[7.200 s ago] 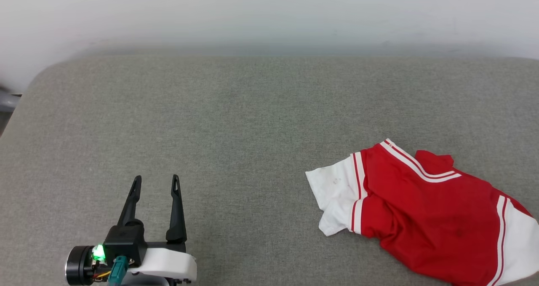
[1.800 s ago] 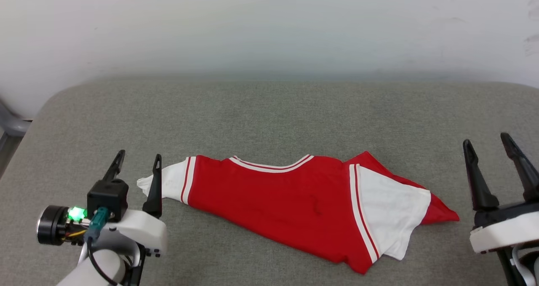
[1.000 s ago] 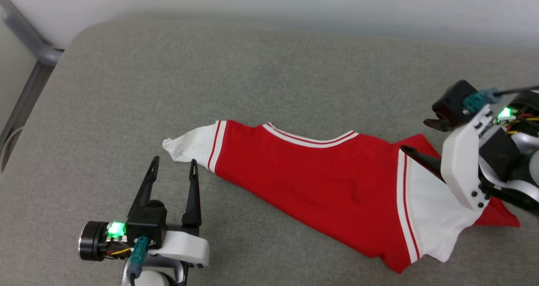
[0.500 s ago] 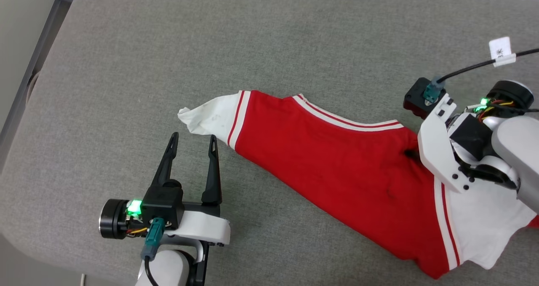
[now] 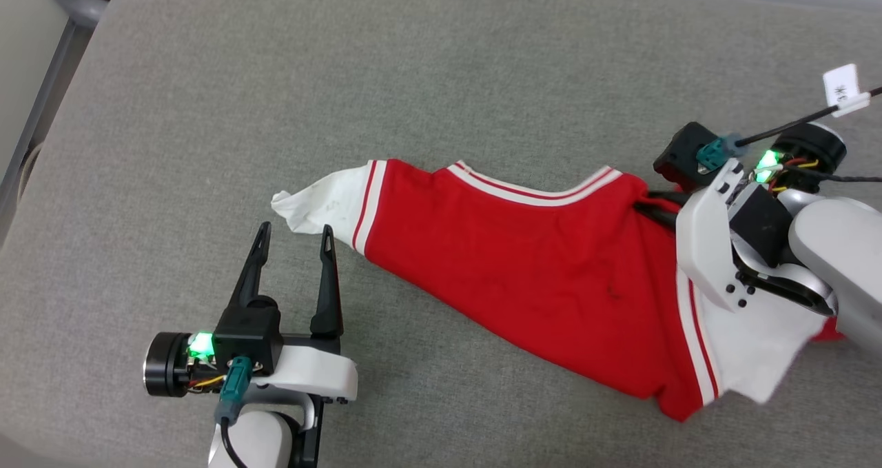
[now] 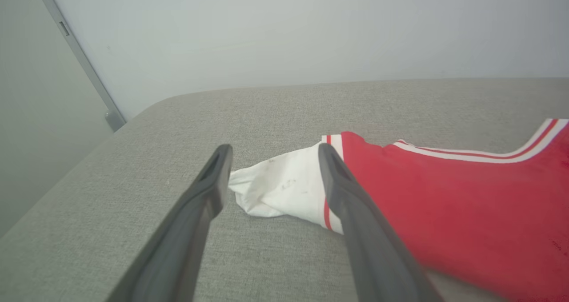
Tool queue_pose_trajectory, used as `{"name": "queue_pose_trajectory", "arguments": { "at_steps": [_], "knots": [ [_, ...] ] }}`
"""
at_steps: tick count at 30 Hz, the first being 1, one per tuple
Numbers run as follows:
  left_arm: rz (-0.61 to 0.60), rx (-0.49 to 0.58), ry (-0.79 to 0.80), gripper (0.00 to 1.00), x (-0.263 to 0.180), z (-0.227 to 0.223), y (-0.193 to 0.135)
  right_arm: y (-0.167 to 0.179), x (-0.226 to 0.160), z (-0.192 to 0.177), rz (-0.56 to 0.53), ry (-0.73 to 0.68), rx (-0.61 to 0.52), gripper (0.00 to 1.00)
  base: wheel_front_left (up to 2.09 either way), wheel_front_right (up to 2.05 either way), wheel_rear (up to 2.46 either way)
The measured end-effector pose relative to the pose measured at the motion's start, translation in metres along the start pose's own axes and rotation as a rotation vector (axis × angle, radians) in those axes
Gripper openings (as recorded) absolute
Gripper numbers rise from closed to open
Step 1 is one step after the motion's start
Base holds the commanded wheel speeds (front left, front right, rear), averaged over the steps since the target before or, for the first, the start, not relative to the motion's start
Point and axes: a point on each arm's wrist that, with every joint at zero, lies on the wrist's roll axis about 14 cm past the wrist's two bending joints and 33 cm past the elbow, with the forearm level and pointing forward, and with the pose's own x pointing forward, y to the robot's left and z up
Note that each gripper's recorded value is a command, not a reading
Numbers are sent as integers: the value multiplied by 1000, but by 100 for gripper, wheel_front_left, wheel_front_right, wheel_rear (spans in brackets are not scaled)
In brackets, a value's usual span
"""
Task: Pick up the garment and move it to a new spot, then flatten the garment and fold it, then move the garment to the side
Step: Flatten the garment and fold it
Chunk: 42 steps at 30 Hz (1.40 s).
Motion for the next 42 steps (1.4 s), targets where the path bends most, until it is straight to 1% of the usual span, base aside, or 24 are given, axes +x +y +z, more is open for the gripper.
{"name": "queue_pose_trajectory", "arguments": {
  "at_steps": [4,7,12,16,19,23,28,31,32,33,35,36,37,39,42],
  "knots": [
    [-4,-4,-20,100,-5,7,-1,-2,-29,33,-34,-181,-34,0,0,0,0],
    [-2,-11,-17,100,-14,7,0,-2,-57,44,-63,-281,-27,0,0,0,0],
    [-14,-26,-17,100,-26,8,-2,-5,-104,31,-137,-367,41,0,0,0,0],
    [-35,-36,-22,100,-32,10,-11,-15,-139,12,-229,-388,93,0,0,0,0],
    [-60,-41,-38,100,-32,15,-17,-29,-166,8,-316,-406,100,0,0,0,0],
    [-79,-40,-51,100,-32,19,-21,-42,-190,13,-391,-431,98,0,0,0,0],
    [-78,-36,-46,100,-30,17,-21,-51,-192,20,-417,-443,114,0,0,0,0],
    [-69,-36,-33,100,-30,13,-19,-58,-181,19,-422,-417,124,0,0,0,0],
    [-70,-37,-25,100,-28,10,-19,-64,-171,16,-423,-390,142,0,0,0,0],
    [-70,-37,-25,100,-28,10,-19,-64,-171,16,-423,-390,142,0,0,0,0],
    [-68,-36,-19,100,-25,8,-19,-80,-157,20,-439,-368,144,0,0,0,0],
    [-68,-36,-19,100,-25,8,-19,-80,-157,20,-439,-368,144,0,0,0,0],
    [-62,-32,-17,100,-23,7,-18,-92,-150,28,-453,-372,140,0,0,0,0],
    [-52,-30,-17,100,-21,7,-15,-106,-145,35,-483,-369,107,0,0,0,0],
    [-40,-29,-14,100,-20,6,-11,-114,-138,44,-490,-386,110,0,0,0,0]
  ]
}}
